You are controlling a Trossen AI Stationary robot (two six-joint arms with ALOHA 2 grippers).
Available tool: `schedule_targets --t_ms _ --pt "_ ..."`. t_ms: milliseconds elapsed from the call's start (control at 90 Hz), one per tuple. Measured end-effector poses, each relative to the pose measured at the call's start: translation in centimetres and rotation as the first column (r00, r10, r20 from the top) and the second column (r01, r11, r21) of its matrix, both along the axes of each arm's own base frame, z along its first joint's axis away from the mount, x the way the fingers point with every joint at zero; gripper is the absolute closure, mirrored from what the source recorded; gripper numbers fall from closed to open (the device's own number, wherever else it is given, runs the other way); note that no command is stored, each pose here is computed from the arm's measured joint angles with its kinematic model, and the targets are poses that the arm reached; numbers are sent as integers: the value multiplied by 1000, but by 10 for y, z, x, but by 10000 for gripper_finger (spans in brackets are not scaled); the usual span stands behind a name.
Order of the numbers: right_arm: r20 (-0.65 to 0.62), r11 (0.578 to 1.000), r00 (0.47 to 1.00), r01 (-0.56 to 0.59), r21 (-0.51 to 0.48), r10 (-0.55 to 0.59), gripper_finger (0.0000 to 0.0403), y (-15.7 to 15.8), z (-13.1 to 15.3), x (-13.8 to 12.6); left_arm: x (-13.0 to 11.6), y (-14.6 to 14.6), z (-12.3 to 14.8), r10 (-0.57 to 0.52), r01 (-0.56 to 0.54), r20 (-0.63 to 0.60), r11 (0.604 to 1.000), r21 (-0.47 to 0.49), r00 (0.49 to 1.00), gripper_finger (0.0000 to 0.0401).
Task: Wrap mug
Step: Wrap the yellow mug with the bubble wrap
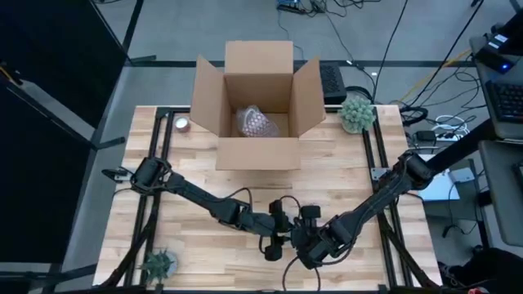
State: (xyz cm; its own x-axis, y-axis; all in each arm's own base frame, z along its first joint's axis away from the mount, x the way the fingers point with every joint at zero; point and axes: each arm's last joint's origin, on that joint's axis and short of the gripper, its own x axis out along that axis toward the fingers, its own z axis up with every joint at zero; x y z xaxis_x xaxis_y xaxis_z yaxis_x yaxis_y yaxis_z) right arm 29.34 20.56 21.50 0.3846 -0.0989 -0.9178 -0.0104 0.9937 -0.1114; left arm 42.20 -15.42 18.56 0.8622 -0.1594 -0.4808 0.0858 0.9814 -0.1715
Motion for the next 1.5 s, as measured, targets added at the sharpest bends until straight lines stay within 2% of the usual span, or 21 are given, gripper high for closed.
schedule_targets --t_ms 300,444,644,967,1167,1278,1500 --pt "-17 999 1000 18 -31 -18 222 -3 -10 6 0 0 0 3 -3 -3 1000 -2 1000 241" --pt "36 994 997 74 -82 -71 223 -4 -11 7 0 0 0 4 -4 -2 1000 -1 1000 241" --pt "48 994 996 78 -78 -74 223 -4 -7 4 0 1 0 7 -7 0 1000 4 1000 241" --pt "106 998 993 56 -13 -54 222 -6 35 -22 0 0 0 0 0 2 1000 9 1000 241" --pt "105 979 987 100 178 -120 222 -7 66 -44 0 0 0 1 -1 1 1000 5 1000 241" --pt "78 963 985 134 233 -156 222 0 72 -58 0 0 0 0 0 1 1000 4 1000 241" --pt "-3 947 973 226 227 -232 222 20 64 -85 0 0 0 0 0 1 1000 3 1000 241"
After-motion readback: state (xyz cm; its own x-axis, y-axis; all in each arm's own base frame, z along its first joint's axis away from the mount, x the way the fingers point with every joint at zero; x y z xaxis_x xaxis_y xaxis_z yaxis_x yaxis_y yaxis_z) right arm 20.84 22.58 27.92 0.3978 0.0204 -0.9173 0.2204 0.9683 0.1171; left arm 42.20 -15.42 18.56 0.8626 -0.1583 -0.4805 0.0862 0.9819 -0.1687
